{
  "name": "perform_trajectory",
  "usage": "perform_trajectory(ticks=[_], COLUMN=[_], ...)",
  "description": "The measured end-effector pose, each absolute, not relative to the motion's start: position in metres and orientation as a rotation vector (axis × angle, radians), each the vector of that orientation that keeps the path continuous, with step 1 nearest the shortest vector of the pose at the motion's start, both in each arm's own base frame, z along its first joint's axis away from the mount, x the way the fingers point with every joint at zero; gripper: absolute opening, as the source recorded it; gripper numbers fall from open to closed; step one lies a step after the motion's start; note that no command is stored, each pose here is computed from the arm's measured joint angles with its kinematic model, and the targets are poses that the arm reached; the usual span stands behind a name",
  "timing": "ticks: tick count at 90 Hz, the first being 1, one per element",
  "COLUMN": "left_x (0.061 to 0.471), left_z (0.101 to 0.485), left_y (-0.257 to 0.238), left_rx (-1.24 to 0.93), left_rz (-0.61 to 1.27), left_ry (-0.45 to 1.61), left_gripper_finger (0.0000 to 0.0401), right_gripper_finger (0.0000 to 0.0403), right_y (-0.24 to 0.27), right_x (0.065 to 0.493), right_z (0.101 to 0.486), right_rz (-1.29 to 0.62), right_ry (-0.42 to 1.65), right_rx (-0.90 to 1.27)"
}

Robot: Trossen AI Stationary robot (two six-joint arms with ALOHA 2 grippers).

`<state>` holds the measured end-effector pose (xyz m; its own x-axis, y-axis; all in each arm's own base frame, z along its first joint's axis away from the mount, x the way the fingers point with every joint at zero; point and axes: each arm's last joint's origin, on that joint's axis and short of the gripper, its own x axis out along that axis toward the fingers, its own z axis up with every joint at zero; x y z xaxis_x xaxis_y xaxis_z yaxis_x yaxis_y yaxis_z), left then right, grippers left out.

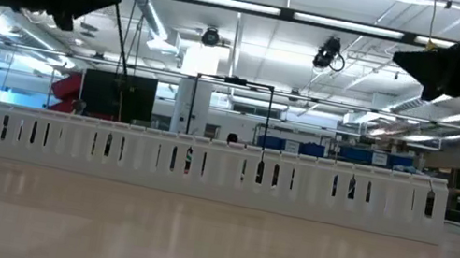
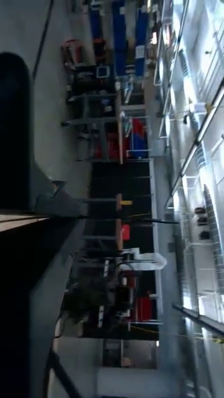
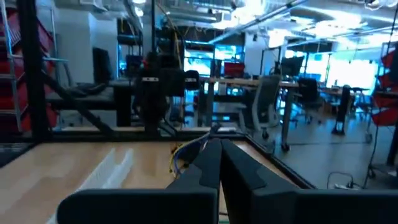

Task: Ziptie cables
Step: Prepare the cable wires

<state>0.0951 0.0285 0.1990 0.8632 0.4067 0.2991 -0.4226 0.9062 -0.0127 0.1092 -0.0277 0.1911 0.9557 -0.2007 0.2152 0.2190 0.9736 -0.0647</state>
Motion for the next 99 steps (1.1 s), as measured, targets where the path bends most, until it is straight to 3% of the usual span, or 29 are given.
perform_trajectory(ticks=[28,55,80,99], left_x=[0.097,0.117,0.134,0.138], left_z=[0.230,0.258,0.267,0.262], left_y=[0.031,0.038,0.044,0.044], left_rx=[0.075,0.117,0.111,0.113], left_rz=[0.500,0.576,0.668,0.634], left_ry=[-0.312,-0.172,-0.061,-0.014], left_gripper_finger=[0.0013,0.0076,0.0169,0.0187], right_gripper_finger=[0.0004,0.0015,0.0084,0.0153], right_y=[-0.034,-0.051,-0.066,-0.076], right_x=[0.116,0.139,0.164,0.185], right_z=[0.228,0.254,0.261,0.253], right_rz=[-0.242,-0.306,-0.339,-0.330], right_ry=[-0.232,-0.055,0.025,0.029], right_rx=[-0.043,-0.072,-0.098,-0.073])
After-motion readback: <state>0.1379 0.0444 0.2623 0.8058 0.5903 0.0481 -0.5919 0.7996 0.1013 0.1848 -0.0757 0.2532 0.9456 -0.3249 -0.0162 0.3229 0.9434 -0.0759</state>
